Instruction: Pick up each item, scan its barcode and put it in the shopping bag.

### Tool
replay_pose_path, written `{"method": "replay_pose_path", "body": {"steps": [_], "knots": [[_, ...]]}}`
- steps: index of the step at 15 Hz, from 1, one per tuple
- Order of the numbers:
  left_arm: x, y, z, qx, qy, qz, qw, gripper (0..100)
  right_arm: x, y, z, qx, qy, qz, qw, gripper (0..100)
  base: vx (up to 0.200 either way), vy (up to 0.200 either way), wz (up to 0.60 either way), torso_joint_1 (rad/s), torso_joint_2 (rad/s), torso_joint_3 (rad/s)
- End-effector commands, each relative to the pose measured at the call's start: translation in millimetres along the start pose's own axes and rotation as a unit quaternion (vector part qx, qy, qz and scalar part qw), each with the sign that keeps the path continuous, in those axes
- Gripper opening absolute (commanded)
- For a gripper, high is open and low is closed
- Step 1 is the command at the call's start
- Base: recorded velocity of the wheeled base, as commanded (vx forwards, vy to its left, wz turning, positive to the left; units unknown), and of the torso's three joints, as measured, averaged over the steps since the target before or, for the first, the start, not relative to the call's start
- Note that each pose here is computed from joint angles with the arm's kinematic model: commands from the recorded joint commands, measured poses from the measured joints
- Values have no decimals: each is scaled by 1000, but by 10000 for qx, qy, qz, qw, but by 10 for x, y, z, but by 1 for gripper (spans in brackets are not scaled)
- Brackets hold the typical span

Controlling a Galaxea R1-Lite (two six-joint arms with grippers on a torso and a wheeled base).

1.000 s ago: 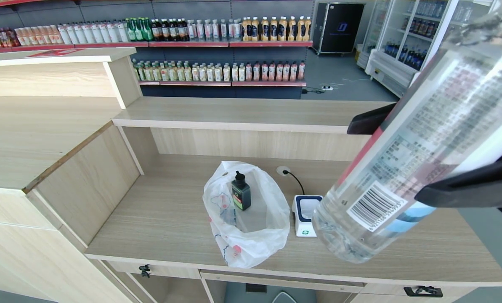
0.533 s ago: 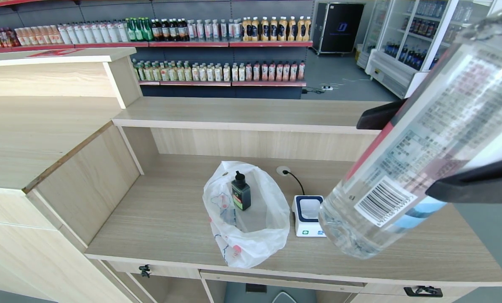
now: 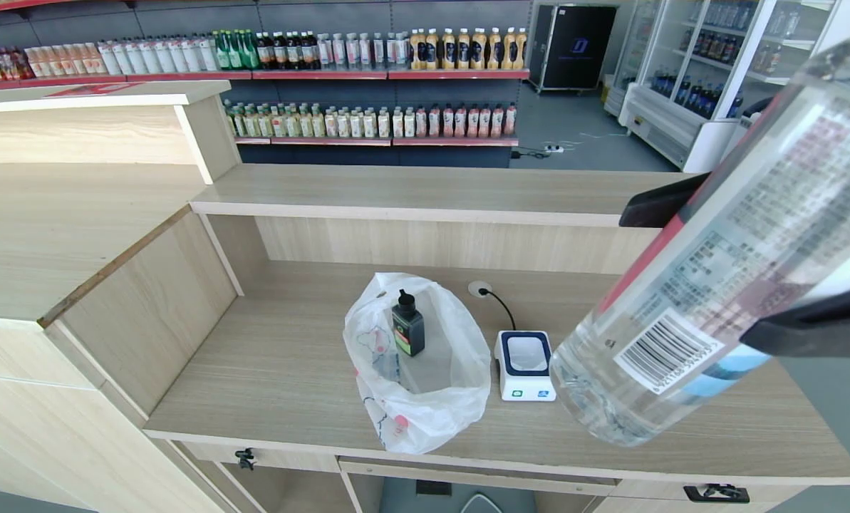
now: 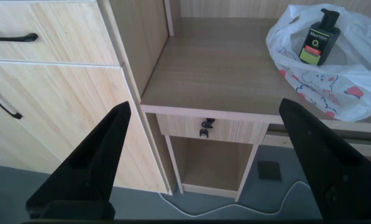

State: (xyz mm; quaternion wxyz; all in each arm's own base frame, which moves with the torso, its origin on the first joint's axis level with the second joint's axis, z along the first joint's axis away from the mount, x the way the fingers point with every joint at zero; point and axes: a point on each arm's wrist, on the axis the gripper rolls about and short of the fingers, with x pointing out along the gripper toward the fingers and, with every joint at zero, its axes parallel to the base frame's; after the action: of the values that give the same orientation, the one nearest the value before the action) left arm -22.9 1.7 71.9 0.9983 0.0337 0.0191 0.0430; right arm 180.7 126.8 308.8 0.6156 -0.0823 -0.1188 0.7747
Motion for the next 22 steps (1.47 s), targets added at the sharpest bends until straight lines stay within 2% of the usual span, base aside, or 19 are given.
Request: {"method": "replay_pose_path", "body": {"steps": [1, 5, 7, 8, 10, 13, 15, 17, 20, 21, 22], "knots": [[0, 0, -1, -1, 0, 9, 10000, 100, -5, 1, 13, -26, -5, -9, 10000, 0, 0, 0, 0, 0, 0, 0], [0, 0, -1, -1, 0, 1, 10000, 100, -77, -26, 10, -15, 50, -177, 9998, 0, 0, 0, 0, 0, 0, 0], [0, 0, -1, -1, 0, 9, 10000, 100, -239, -76, 0, 58, 210, -627, 9978, 0, 0, 0, 0, 0, 0, 0], [0, 0, -1, -1, 0, 9, 10000, 100, -365, -95, -29, 100, 423, -1115, 9928, 0, 0, 0, 0, 0, 0, 0], [0, 0, -1, -1, 0, 1, 10000, 100, -717, -71, -59, 214, 1042, -2170, 9704, 0, 0, 0, 0, 0, 0, 0], [0, 0, -1, -1, 0, 9, 10000, 100, -1069, 52, -69, 241, 1598, -2843, 9450, 0, 0, 0, 0, 0, 0, 0], [0, 0, -1, -1, 0, 9, 10000, 100, -1286, 103, -86, 227, 1775, -3306, 9266, 0, 0, 0, 0, 0, 0, 0], [0, 0, -1, -1, 0, 9, 10000, 100, -1490, 204, -180, 646, 1882, -3755, 9052, 0, 0, 0, 0, 0, 0, 0], [0, 0, -1, -1, 0, 9, 10000, 100, -1532, 363, -237, 1611, 1895, -3939, 8849, 0, 0, 0, 0, 0, 0, 0], [0, 0, -1, -1, 0, 1, 10000, 100, -1534, 428, -254, 1946, 1932, -4061, 8717, 0, 0, 0, 0, 0, 0, 0], [0, 0, -1, -1, 0, 1, 10000, 100, -1544, 474, -274, 2404, 1990, -4359, 8442, 0, 0, 0, 0, 0, 0, 0]]}}
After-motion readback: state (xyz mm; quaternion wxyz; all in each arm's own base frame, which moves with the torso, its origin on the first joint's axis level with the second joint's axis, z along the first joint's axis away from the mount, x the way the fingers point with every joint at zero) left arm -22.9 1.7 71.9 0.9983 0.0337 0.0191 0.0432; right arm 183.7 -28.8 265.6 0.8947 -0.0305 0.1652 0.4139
